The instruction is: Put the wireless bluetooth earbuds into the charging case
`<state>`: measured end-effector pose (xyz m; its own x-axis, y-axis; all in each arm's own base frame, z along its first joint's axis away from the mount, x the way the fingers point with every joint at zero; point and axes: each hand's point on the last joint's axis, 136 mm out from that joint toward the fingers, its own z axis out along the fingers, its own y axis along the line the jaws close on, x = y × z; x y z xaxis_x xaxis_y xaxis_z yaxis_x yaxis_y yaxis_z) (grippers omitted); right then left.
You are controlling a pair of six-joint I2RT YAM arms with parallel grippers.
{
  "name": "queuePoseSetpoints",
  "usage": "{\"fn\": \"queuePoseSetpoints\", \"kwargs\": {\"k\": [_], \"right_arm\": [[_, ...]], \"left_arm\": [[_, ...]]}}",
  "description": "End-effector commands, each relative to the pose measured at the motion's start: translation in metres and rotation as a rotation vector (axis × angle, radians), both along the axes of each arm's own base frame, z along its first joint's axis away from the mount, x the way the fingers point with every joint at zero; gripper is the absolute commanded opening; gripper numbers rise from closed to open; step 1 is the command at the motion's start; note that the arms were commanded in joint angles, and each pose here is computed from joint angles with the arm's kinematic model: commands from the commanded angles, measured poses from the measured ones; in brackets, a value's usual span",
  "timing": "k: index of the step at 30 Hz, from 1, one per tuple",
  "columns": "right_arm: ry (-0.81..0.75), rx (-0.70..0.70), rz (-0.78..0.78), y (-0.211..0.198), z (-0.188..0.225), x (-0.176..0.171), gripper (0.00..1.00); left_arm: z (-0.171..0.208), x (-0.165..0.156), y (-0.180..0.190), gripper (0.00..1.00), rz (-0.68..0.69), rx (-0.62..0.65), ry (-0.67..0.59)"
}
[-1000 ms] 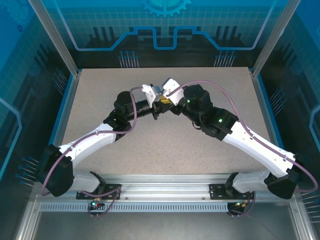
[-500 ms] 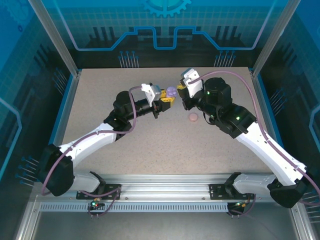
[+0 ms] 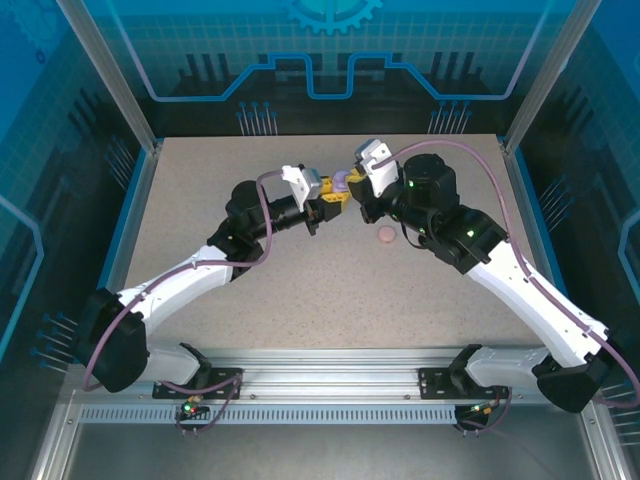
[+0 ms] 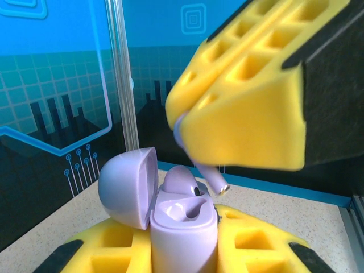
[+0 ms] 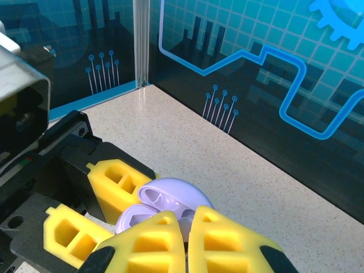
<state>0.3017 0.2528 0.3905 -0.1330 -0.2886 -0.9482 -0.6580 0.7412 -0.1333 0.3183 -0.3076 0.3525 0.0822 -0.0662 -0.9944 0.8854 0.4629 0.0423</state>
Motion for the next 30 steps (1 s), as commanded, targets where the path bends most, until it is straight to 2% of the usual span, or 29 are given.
{"fn": "queuePoseSetpoints", "kwargs": {"k": [1,12,22,30], "right_arm": [[-0.015,0.048,0.006,0.003,0.01,0.003,0.01],[-0.038,0.065,-0.004,0.002,0.02,0.005,0.01],[-0.038,0.071,-0.022,0.004,0.015,0.012,0.01],[-0.034,0.025,-0.033,0.003,0.002,0.015,0.01]], "left_arm": [[0.024,-0.002,0.0,0.0,-0.009,-0.041,-0.044],[0.02,-0.003,-0.002,0.0,-0.016,-0.04,-0.032],[0.021,-0.005,-0.002,0.0,-0.025,-0.043,-0.03],[0.025,-0.007,-0.002,0.0,-0.026,-0.056,-0.04]]}}
